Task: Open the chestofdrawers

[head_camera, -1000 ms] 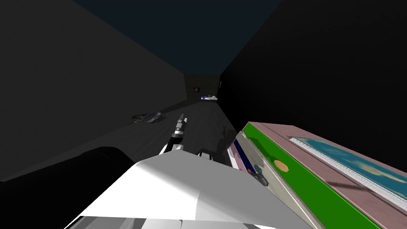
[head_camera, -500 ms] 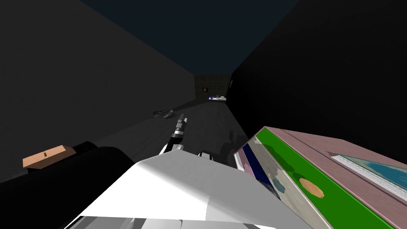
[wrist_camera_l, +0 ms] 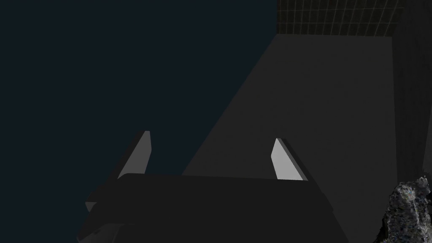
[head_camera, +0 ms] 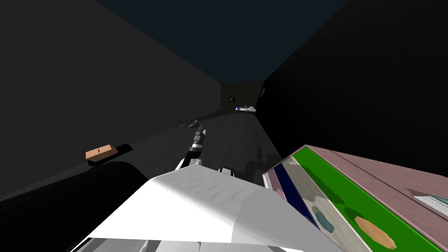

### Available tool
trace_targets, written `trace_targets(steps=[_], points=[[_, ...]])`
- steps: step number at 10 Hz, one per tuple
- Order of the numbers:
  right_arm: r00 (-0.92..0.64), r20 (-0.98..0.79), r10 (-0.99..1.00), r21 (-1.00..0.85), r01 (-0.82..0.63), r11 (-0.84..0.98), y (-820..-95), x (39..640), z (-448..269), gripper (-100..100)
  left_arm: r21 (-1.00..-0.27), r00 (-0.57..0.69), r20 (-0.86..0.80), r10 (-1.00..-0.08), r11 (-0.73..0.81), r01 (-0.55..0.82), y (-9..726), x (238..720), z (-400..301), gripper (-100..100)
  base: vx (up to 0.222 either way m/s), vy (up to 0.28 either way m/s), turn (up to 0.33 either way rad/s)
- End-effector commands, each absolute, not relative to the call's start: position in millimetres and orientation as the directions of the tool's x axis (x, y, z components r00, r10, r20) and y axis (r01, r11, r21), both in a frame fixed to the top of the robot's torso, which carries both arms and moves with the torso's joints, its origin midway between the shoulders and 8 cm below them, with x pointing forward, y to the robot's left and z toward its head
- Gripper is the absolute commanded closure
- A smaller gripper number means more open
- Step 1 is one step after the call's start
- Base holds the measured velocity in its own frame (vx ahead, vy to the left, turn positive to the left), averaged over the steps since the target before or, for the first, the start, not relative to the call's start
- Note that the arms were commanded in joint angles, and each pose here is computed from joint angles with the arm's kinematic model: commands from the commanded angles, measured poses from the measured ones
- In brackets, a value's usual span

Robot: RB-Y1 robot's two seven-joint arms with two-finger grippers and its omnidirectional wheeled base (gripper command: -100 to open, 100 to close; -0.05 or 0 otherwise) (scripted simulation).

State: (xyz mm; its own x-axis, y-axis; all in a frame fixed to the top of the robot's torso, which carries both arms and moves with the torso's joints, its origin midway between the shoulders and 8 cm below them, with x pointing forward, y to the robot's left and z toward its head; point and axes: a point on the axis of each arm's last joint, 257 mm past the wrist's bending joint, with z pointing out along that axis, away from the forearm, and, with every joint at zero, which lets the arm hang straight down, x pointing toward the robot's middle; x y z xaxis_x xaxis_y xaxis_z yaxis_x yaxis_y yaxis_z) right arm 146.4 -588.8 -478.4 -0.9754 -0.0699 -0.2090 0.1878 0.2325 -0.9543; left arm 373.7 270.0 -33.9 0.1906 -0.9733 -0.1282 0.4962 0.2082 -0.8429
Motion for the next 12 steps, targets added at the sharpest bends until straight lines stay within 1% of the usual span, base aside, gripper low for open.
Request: trace_targets(steps=[1, 2, 3, 4, 7, 8, 9, 10, 11, 12], points=[[-0.973, -0.232, 0.012, -0.947, 0.229, 0.227, -601, 121, -480, 100, -0.843, 0.190, -0.128, -0.973, 0.208, 0.497, 270, 374, -34, 0, -0.079, 0.033, 0.428], [-0.978, -0.208, 0.018, -0.954, 0.208, 0.215, -605, 111, -479, 100, -0.843, 0.190, -0.128, -0.973, 0.208, 0.496, 270, 374, -34, 0, -0.031, 0.017, 0.096], [-0.975, -0.206, 0.085, -0.957, 0.219, 0.190, -618, 82, -475, 100, -0.843, 0.191, -0.128, -0.973, 0.208, 0.496, 270, 374, -34, 0, -0.054, 0.040, 0.388], [-0.964, -0.251, 0.089, -0.940, 0.264, 0.216, -611, 97, -480, 100, -0.843, 0.190, -0.128, -0.973, 0.208, 0.496, 270, 374, -34, 0, -0.061, 0.048, 0.298], [-0.972, -0.215, 0.099, -0.953, 0.231, 0.196, -617, 81, -477, 100, -0.843, 0.191, -0.128, -0.973, 0.208, 0.496, 270, 374, -34, 0, -0.006, 0.013, 0.030], [-0.963, -0.208, 0.171, -0.958, 0.236, 0.165, -629, 48, -473, 100, -0.843, 0.191, -0.128, -0.973, 0.208, 0.496, 270, 374, -34, 0, -0.044, 0.039, 0.389], [-0.958, -0.227, 0.176, -0.950, 0.257, 0.176, -626, 53, -476, 100, -0.843, 0.190, -0.128, -0.973, 0.208, 0.496, 270, 374, -34, 0, -0.058, 0.049, 0.403], [-0.961, -0.210, 0.181, -0.956, 0.240, 0.166, -629, 45, -474, 100, -0.843, 0.191, -0.128, -0.973, 0.208, 0.496, 270, 374, -34, 0, -0.028, 0.028, 0.114], [-0.946, -0.212, 0.246, -0.959, 0.250, 0.135, -638, 16, -468, 100, -0.843, 0.191, -0.128, -0.973, 0.208, 0.496, 270, 374, -34, 0, -0.053, 0.055, 0.377], [-0.939, -0.231, 0.254, -0.951, 0.274, 0.146, -635, 21, -472, 100, -0.843, 0.190, -0.128, -0.973, 0.208, 0.496, 270, 374, -34, 0, -0.057, 0.058, 0.385]])
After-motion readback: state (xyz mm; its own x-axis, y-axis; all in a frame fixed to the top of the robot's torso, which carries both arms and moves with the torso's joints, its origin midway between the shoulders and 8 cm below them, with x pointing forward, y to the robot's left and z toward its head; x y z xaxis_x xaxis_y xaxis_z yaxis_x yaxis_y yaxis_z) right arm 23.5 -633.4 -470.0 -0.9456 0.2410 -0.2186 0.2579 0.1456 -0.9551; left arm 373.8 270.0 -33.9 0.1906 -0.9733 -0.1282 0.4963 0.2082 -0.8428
